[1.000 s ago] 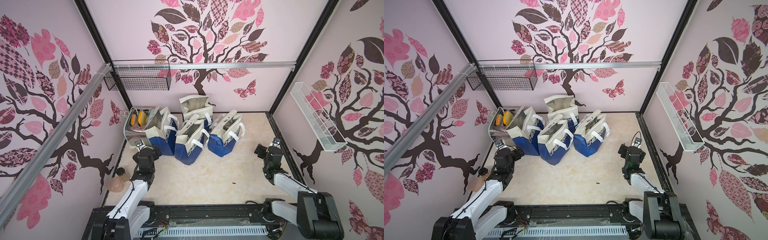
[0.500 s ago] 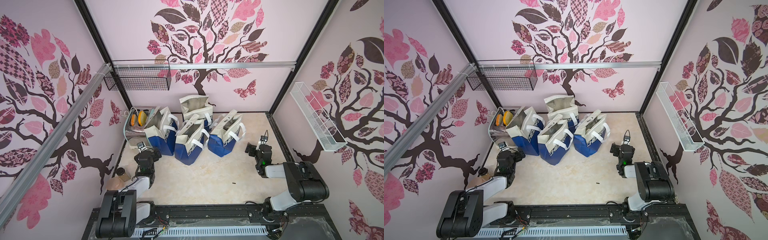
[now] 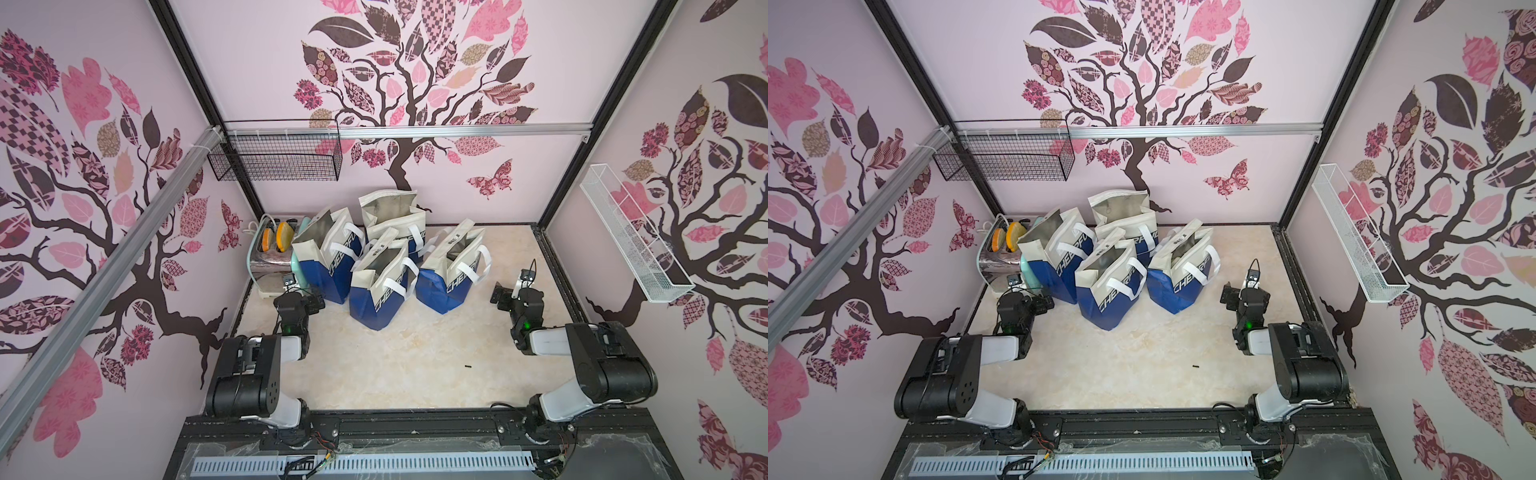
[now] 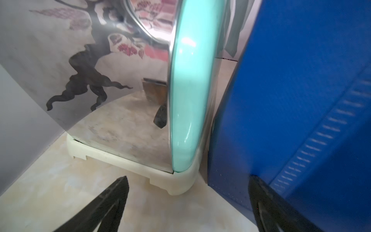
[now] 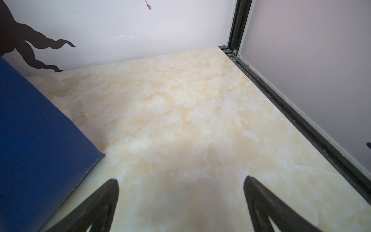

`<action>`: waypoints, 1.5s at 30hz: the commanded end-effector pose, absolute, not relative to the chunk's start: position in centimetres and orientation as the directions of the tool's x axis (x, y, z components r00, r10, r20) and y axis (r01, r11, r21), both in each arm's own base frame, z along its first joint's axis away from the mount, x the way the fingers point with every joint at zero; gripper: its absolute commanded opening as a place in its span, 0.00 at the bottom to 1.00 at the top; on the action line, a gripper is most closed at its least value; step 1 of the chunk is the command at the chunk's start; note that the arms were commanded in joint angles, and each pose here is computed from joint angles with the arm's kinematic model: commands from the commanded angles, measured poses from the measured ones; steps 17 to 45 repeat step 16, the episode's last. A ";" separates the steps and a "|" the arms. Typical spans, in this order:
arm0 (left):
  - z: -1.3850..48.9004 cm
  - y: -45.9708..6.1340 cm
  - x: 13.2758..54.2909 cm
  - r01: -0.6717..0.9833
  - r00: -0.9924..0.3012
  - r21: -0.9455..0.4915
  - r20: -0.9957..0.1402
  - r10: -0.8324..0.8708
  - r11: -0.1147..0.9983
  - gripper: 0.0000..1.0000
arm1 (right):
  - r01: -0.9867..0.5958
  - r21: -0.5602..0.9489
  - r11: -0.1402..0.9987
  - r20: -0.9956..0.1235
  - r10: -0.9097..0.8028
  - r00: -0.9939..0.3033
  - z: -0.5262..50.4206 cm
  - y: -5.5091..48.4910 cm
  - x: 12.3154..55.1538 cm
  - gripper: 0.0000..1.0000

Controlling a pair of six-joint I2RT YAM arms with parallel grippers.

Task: Open the takeout bag
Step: Reset both arms

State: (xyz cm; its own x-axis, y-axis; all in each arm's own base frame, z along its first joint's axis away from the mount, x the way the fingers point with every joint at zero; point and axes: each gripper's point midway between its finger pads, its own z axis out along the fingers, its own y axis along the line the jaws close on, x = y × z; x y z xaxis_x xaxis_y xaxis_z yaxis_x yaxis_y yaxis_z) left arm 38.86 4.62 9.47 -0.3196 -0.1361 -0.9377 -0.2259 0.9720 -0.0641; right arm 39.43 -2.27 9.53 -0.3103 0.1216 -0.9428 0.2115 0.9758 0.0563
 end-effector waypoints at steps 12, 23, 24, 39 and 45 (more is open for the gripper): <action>10.2 3.7 39.6 -0.157 -0.270 -0.061 -0.957 -0.102 0.986 0.98 | 0.207 0.042 0.978 -0.950 0.103 -0.293 10.6 -2.0 40.7 1.00; 10.3 3.7 39.5 -0.159 -0.268 -0.058 -0.958 -0.100 0.986 0.98 | 0.203 0.045 0.978 -0.955 0.102 -0.279 10.8 -1.9 40.4 0.99; 10.3 3.7 39.5 -0.159 -0.268 -0.058 -0.958 -0.100 0.986 0.98 | 0.203 0.045 0.978 -0.955 0.102 -0.279 10.8 -1.9 40.4 0.99; 10.3 3.7 39.5 -0.159 -0.268 -0.058 -0.958 -0.100 0.986 0.98 | 0.203 0.045 0.978 -0.955 0.102 -0.279 10.8 -1.9 40.4 0.99; 10.3 3.7 39.5 -0.159 -0.268 -0.058 -0.958 -0.100 0.986 0.98 | 0.203 0.045 0.978 -0.955 0.102 -0.279 10.8 -1.9 40.4 0.99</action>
